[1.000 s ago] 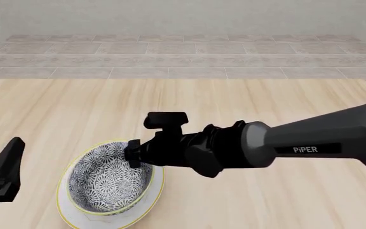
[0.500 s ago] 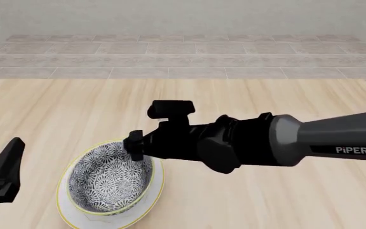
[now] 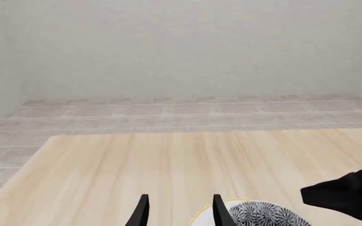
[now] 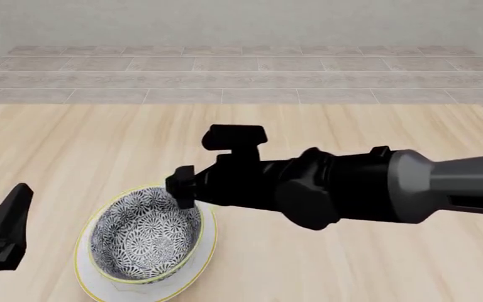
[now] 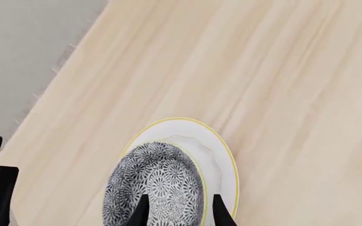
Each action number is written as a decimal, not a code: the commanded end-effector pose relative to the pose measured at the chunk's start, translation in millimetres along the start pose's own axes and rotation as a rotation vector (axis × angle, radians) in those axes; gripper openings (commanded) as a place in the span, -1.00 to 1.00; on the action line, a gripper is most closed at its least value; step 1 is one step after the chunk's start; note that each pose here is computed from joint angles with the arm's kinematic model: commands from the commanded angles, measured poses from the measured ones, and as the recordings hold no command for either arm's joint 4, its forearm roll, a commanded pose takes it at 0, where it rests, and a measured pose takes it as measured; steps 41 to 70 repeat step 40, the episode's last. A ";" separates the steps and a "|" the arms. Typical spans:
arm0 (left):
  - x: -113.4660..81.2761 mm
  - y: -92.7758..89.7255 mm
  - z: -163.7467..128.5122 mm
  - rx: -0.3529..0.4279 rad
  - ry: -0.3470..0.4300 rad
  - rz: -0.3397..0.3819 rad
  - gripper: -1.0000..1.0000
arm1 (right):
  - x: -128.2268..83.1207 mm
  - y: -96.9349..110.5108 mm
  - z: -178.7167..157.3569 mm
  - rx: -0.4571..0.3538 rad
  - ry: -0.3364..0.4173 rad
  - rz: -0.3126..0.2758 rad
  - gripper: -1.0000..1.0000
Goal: Put the bowl on the plate.
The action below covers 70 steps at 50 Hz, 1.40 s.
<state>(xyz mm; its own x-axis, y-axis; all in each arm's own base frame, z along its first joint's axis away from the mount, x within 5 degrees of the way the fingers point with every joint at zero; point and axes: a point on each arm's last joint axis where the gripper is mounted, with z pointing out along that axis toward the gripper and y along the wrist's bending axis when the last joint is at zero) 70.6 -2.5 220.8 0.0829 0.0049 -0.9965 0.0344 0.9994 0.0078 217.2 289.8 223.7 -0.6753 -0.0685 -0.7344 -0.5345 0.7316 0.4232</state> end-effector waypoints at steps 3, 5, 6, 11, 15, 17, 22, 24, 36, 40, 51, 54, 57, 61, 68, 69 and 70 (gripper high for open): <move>-1.9 -0.4 -3.1 0.007 -0.007 0.013 1.00 | -0.4 1.3 -11.1 -0.012 -0.017 -0.003 1.00; -2.1 -0.6 -3.6 0.009 -0.007 0.015 1.00 | 1.1 1.0 -12.5 -0.015 -0.018 -0.001 1.00; -2.1 -0.6 -3.7 0.010 -0.007 0.016 1.00 | 1.6 1.0 -13.2 -0.016 -0.019 -0.001 1.00; -1.8 -1.2 -3.5 0.017 -0.006 0.023 1.00 | 6.1 -1.8 -16.1 -0.019 -0.024 0.003 1.00; 1.9 -2.4 -0.1 0.033 0.006 0.027 1.00 | 11.0 -7.3 -19.1 -0.017 -0.033 0.017 1.00; 2.5 -2.9 1.1 0.040 0.007 0.028 1.00 | 12.2 -8.4 -20.4 -0.018 -0.036 0.022 1.00; 3.1 -4.0 4.9 0.052 0.011 0.027 1.00 | 17.4 -10.1 -27.4 -0.028 -0.049 0.024 1.00; 3.4 -4.5 7.0 0.057 0.012 0.027 1.00 | 21.1 -11.4 -29.6 -0.034 -0.053 0.036 1.00; -4.4 -5.9 19.5 0.065 -0.043 0.008 1.00 | 31.5 -34.5 -29.6 -0.010 -0.092 0.070 1.00; -21.5 -6.1 18.5 0.070 -0.094 0.001 1.00 | 36.9 -41.0 -27.8 -0.007 -0.103 0.082 1.00; -21.5 -6.1 18.5 0.070 -0.094 0.001 1.00 | 36.9 -41.0 -27.8 -0.007 -0.103 0.082 1.00; -21.5 -6.1 18.5 0.070 -0.094 0.001 1.00 | 36.9 -41.0 -27.8 -0.007 -0.103 0.082 1.00; -21.5 -6.1 18.5 0.070 -0.094 0.001 1.00 | 36.9 -41.0 -27.8 -0.007 -0.103 0.082 1.00; -21.5 -6.1 18.5 0.070 -0.094 0.001 1.00 | 36.9 -41.0 -27.8 -0.007 -0.103 0.082 1.00; -21.5 -6.1 18.5 0.070 -0.094 0.001 1.00 | 36.9 -41.0 -27.8 -0.007 -0.103 0.082 1.00; -21.5 -6.1 18.5 0.070 -0.094 0.001 1.00 | 36.9 -41.0 -27.8 -0.007 -0.103 0.082 1.00; -21.5 -6.1 18.5 0.070 -0.094 0.001 1.00 | 36.9 -41.0 -27.8 -0.007 -0.103 0.082 1.00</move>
